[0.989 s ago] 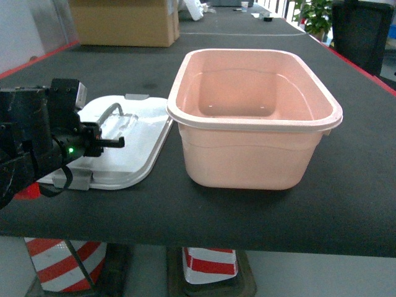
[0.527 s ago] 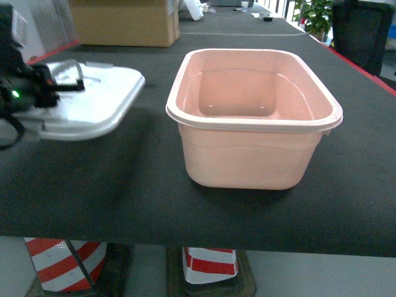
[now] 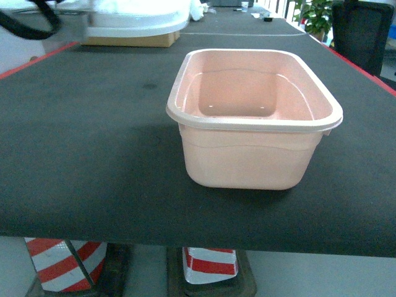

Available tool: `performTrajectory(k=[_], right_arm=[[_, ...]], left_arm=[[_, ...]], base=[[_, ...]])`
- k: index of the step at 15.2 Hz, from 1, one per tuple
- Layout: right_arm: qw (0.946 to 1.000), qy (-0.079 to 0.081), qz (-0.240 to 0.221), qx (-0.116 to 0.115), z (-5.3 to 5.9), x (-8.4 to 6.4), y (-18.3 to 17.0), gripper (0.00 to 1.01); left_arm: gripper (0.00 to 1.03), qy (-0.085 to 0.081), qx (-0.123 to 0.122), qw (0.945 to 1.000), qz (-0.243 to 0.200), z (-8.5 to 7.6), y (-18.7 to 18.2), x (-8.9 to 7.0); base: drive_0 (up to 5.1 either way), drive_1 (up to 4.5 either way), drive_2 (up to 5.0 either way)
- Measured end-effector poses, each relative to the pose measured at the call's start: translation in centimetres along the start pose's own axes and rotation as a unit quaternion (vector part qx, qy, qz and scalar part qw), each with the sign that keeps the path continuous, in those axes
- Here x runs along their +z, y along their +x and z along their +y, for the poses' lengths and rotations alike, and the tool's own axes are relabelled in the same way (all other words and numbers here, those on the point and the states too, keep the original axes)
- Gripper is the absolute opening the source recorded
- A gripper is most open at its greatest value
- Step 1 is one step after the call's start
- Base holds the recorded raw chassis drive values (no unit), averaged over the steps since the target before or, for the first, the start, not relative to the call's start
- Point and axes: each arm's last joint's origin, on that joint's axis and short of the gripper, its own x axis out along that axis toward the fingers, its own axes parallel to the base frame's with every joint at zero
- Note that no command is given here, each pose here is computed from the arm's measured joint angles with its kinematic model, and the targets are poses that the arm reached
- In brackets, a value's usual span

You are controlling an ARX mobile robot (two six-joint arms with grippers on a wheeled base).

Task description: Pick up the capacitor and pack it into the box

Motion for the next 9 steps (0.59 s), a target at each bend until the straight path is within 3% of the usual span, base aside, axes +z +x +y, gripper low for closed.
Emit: performTrajectory(k=[3, 5, 7, 9], right_arm=[[1.0, 0.0, 0.0, 0.0, 0.0, 0.0, 0.0, 0.98], [1.0, 0.0, 0.0, 0.0, 0.0, 0.0, 0.0, 0.98], [1.0, 0.0, 0.0, 0.0, 0.0, 0.0, 0.0, 0.98], [1.0, 0.0, 0.0, 0.0, 0.0, 0.0, 0.0, 0.98]], left_arm=[[0.02, 0.012, -0.036, 0.9991, 0.02, -6.6, -0.1, -1.8], [0.02, 0.014, -0.043, 0.9987, 0.025, -10.3, 0.0, -2.7], [0.02, 0.0, -0.038, 0.999, 0.024, -13.2, 0.1, -3.1], [0.02, -0.007, -0.041, 0.9986, 0.031, -15.1, 0.1, -4.2]], base=[[0.0, 0.0, 0.0], [0.0, 0.0, 0.0], [0.0, 0.0, 0.0], [0.0, 0.0, 0.0]])
